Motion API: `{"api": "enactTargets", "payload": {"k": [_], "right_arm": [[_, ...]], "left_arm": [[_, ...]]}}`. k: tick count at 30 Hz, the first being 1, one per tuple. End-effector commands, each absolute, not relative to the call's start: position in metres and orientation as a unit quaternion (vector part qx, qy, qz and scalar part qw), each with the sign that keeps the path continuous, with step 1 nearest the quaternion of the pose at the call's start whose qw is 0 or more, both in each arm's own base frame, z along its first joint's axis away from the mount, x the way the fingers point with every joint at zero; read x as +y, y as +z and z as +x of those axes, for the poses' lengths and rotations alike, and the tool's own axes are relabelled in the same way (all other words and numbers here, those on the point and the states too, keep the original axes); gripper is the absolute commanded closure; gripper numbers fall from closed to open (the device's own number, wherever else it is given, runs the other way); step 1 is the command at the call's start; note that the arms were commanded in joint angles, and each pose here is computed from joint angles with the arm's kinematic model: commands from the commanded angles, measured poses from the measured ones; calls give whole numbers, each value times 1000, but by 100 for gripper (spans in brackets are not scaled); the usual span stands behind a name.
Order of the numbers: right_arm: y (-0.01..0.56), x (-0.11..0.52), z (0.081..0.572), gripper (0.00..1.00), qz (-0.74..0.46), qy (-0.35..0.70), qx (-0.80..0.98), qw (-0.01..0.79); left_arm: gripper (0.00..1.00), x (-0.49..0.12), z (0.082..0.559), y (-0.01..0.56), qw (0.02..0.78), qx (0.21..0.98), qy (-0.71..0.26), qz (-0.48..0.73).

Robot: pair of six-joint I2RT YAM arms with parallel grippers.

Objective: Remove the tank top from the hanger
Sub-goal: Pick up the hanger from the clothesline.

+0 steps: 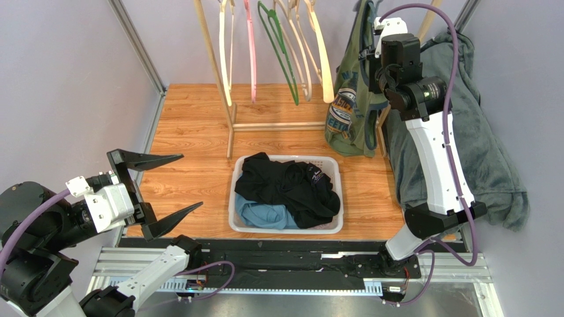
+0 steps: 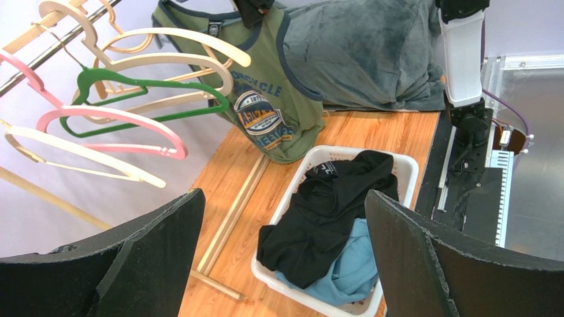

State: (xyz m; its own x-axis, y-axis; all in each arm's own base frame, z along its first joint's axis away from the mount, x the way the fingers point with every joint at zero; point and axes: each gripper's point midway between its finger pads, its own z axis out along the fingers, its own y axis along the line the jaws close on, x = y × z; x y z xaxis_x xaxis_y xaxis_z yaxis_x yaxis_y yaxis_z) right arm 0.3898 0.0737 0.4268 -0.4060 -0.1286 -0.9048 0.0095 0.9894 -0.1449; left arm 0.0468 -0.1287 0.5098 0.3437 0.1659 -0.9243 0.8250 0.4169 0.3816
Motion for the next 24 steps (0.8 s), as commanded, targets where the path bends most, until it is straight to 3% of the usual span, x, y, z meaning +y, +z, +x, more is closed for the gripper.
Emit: {"api": "enactTargets", "payload": {"k": [1,8,16,24], "right_arm": [[449,68,391,100,-4,-58,820,570],[466,72,398,100,-2,-50,798,601],[523,66,395,100,22,-33,721,692],[524,69,396,100,35,-8,692,721]], "left_arm": [[1,-127,42,515,669,514,-252,475],[1,-126,43,514,671,515,-248,473],[1,-125,43,513,671,517,-245,472],[1,-123,43,511,672,519,-238,471]]}}
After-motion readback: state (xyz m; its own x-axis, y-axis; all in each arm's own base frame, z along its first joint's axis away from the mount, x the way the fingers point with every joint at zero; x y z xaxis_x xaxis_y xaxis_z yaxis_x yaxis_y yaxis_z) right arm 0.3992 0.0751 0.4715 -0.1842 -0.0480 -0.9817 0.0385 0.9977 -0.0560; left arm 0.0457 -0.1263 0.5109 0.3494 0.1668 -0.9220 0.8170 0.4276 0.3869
